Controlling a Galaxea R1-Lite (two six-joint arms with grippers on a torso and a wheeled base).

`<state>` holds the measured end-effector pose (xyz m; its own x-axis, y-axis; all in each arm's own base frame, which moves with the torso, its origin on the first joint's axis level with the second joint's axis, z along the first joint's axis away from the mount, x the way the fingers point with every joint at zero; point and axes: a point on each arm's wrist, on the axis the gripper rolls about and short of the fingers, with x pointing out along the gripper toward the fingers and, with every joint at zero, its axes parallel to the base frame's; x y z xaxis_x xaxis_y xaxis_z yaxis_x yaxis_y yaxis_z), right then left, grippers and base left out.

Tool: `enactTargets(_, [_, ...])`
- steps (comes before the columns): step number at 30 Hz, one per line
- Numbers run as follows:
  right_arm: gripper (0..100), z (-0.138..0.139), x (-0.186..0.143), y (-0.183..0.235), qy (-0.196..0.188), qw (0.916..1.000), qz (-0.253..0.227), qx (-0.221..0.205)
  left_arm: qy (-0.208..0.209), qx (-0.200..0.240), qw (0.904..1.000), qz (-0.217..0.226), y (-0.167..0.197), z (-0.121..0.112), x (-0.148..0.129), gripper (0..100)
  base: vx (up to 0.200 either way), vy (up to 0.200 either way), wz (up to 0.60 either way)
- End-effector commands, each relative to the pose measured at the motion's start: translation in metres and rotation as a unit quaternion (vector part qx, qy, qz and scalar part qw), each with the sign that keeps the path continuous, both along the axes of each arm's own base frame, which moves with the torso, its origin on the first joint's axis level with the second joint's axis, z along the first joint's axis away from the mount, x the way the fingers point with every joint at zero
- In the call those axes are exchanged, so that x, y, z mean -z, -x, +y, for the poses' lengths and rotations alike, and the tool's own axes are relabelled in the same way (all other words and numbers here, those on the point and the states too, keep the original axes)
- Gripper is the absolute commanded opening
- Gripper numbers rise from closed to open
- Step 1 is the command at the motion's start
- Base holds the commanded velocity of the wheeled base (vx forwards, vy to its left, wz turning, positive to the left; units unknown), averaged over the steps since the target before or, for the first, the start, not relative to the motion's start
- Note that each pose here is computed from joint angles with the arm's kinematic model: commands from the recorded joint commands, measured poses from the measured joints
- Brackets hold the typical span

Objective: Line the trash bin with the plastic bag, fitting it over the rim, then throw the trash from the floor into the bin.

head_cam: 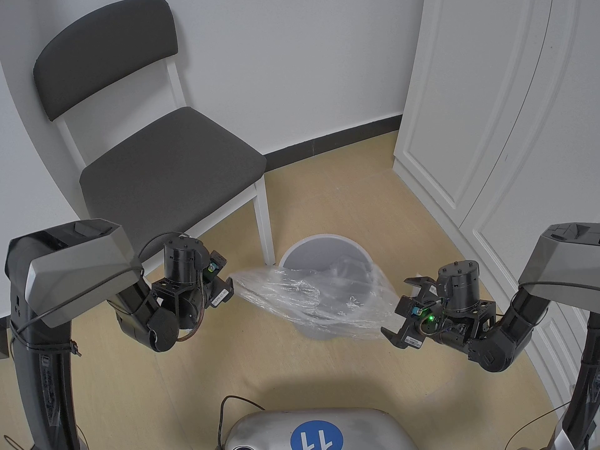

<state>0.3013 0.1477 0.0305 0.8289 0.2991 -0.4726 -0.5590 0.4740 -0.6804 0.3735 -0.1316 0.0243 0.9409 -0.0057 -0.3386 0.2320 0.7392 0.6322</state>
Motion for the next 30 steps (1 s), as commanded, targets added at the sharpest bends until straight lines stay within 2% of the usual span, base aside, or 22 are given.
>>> enactTargets(1, [100, -0.002, 0.014, 0.007, 0.014, 0.9995, 0.028, -0.002, -0.008, 0.003, 0.9998, 0.015, -0.015, -0.005, 0.030, 100, 0.000, 0.000, 0.00])
enactTargets(16, [100, -0.015, 0.034, -0.001, 0.035, 0.9977, 0.049, 0.033, -0.007, 0.003, 0.9998, 0.016, -0.014, -0.002, 0.029, 100, 0.000, 0.000, 0.00])
enactTargets(26, [100, -0.006, 0.047, -0.043, 0.015, 0.9984, 0.020, 0.050, -0.005, 0.002, 0.9999, 0.013, -0.010, 0.000, 0.023, 100, 0.000, 0.000, 0.00])
enactTargets(28, [100, 0.000, 0.042, -0.058, 0.008, 0.9986, 0.000, 0.053, -0.005, 0.002, 0.9999, 0.013, -0.010, 0.000, 0.022, 100, 0.000, 0.000, 0.00])
enactTargets(29, [0, 0.001, 0.041, -0.061, 0.007, 0.9986, -0.002, 0.053, -0.005, 0.002, 0.9999, 0.013, -0.010, 0.000, 0.022, 100, 0.000, 0.000, 0.00])
enactTargets(30, [0, 0.003, 0.038, -0.064, 0.005, 0.9986, -0.004, 0.053, -0.004, 0.002, 0.9999, 0.012, -0.010, 0.000, 0.022, 100, 0.000, 0.000, 0.00])
